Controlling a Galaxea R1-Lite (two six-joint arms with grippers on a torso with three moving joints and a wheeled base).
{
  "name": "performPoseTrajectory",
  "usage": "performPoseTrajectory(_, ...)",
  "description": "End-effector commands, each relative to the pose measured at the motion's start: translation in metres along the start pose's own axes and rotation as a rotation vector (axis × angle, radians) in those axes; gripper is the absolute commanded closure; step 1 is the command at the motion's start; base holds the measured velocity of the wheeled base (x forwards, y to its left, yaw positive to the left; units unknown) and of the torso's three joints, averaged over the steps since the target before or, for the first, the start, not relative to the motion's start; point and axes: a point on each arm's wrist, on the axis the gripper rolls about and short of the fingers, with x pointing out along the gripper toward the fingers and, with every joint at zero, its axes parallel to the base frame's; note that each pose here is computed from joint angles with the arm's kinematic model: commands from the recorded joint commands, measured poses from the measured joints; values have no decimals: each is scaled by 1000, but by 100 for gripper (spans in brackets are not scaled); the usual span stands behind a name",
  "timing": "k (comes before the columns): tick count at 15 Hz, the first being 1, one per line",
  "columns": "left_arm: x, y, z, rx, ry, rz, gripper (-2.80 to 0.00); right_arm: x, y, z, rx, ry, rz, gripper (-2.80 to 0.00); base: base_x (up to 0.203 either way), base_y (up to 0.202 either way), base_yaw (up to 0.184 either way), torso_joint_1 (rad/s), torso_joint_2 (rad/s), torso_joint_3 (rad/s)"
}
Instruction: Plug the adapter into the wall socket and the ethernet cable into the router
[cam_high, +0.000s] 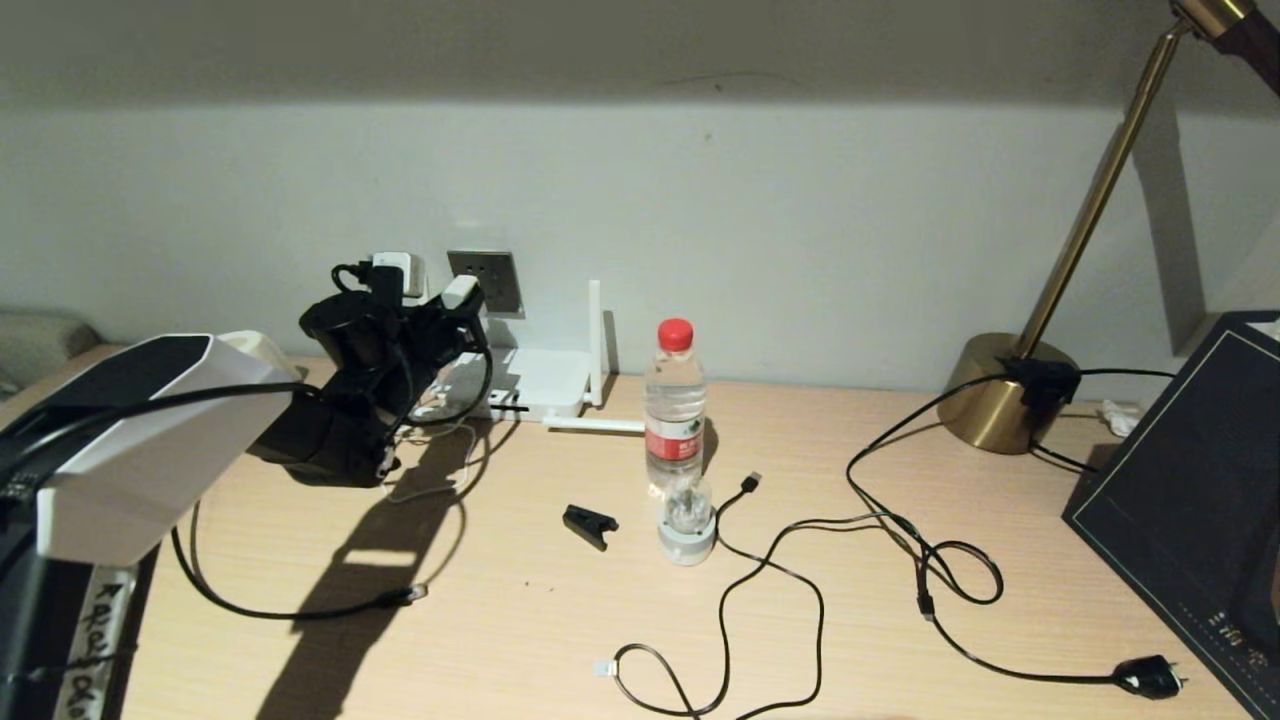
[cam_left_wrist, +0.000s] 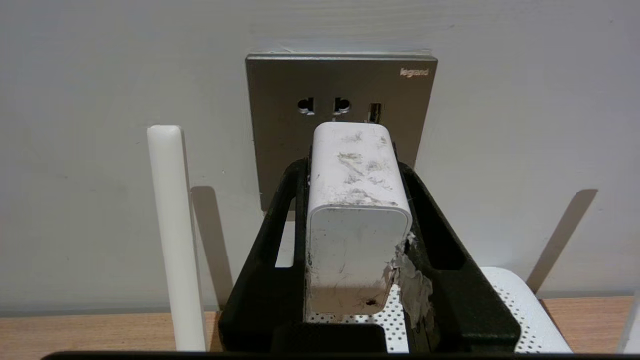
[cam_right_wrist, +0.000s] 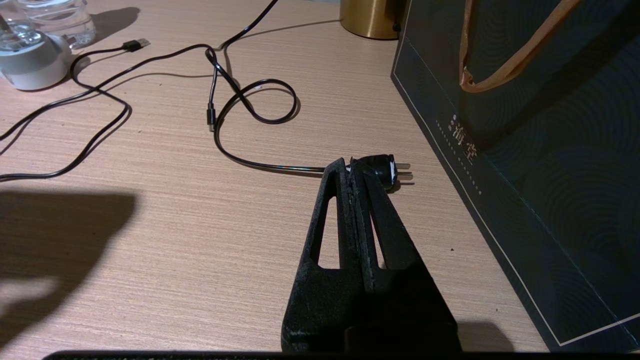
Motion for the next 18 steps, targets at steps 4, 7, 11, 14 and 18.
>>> performPoseTrajectory(4, 1, -1, -2, 0, -3, 2, 0, 0, 0, 0, 0, 0, 0, 0, 0, 0, 0, 0, 0, 0)
performPoseTrajectory(7, 1, -2, -2, -2, -2, 2, 0, 0, 0, 0, 0, 1, 0, 0, 0, 0, 0, 0, 0, 0)
performPoseTrajectory(11, 1, -1, -3, -44, 0, 30, 0, 0, 0, 0, 0, 0, 0, 0, 0, 0, 0, 0, 0, 0)
performPoseTrajectory(14, 1, -1, -4, -44, 1, 30, 0, 0, 0, 0, 0, 1, 0, 0, 0, 0, 0, 0, 0, 0)
performPoseTrajectory(18, 2, 0, -5, -45, 3, 30, 0, 0, 0, 0, 0, 1, 0, 0, 0, 0, 0, 0, 0, 0)
